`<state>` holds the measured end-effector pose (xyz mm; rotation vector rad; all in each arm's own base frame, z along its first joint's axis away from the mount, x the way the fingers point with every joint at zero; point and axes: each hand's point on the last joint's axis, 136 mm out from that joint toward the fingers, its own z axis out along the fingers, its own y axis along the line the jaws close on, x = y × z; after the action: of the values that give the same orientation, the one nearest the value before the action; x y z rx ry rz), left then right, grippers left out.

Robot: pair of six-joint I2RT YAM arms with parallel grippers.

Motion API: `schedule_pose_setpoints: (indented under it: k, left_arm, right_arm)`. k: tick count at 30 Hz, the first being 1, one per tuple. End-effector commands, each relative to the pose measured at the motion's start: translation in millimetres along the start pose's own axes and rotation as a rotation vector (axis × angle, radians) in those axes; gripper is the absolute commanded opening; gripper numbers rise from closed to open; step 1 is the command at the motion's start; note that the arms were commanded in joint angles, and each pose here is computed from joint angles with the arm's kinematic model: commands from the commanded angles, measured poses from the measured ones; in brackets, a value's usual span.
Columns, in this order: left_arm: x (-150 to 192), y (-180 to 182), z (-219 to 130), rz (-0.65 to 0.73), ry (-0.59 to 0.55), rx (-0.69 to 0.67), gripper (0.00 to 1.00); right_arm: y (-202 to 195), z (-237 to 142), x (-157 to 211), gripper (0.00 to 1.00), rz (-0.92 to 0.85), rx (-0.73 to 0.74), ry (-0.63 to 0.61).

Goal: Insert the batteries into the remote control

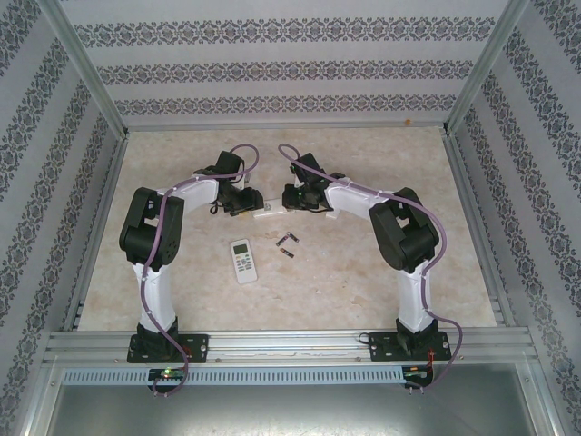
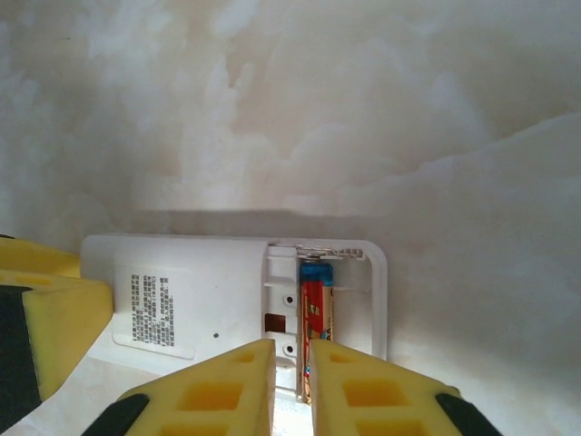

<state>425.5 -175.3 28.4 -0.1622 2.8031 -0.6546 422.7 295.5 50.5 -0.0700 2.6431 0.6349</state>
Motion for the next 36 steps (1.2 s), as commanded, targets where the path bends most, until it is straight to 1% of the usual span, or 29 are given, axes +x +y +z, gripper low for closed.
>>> schedule_pose_setpoints:
  k: [1,9,16,18,21,23,25,28,30,33,36]
  left_arm:
    - [4.0,14.0,11.5,0.000,0.018,-0.042,0.49]
    - [5.7,15.0,13.3,-0.007,0.022,-0.041,0.50]
    - [5.8,11.3,16.6,-0.017,0.025,-0.012,0.50]
    - [5.5,11.7,16.5,-0.017,0.024,-0.013,0.49]
    - [4.3,13.9,13.0,-0.011,0.011,-0.031,0.51]
    - [-0.1,12.4,6.5,-0.005,-0.015,-0.038,0.56]
    - [-4.9,9.3,-2.6,-0.001,-0.043,-0.036,0.61]
    - [-11.3,0.9,-20.8,0.012,-0.094,-0.023,0.68]
    - [-14.0,-3.6,-34.8,0.026,-0.129,-0.019,0.71]
    - [-17.3,-12.0,-56.6,0.049,-0.181,-0.002,0.74]
    - [-19.5,-22.7,-74.7,0.075,-0.233,0.035,0.77]
  right_arm:
    - [-7.5,3.2,0.9,0.16,0.018,0.011,0.006]
    - [-19.6,26.5,20.9,0.12,0.016,0.037,0.068]
    - [-2.3,30.4,31.3,0.10,0.056,-0.045,0.112]
    - [-0.1,22.0,26.5,0.09,0.058,-0.049,0.100]
    - [7.0,-9.1,7.1,0.11,0.037,-0.061,0.027]
    - [12.2,-34.8,-5.8,0.15,-0.003,-0.062,-0.035]
    - [12.2,-54.3,-9.7,0.20,-0.055,-0.038,-0.077]
    - [5.7,-72.3,4.1,0.23,-0.131,0.001,-0.098]
    - [3.5,-78.2,21.1,0.25,-0.197,0.012,-0.086]
    - [10.0,-80.2,49.8,0.29,-0.327,-0.002,-0.033]
    - [17.1,-73.2,73.5,0.30,-0.425,-0.014,0.047]
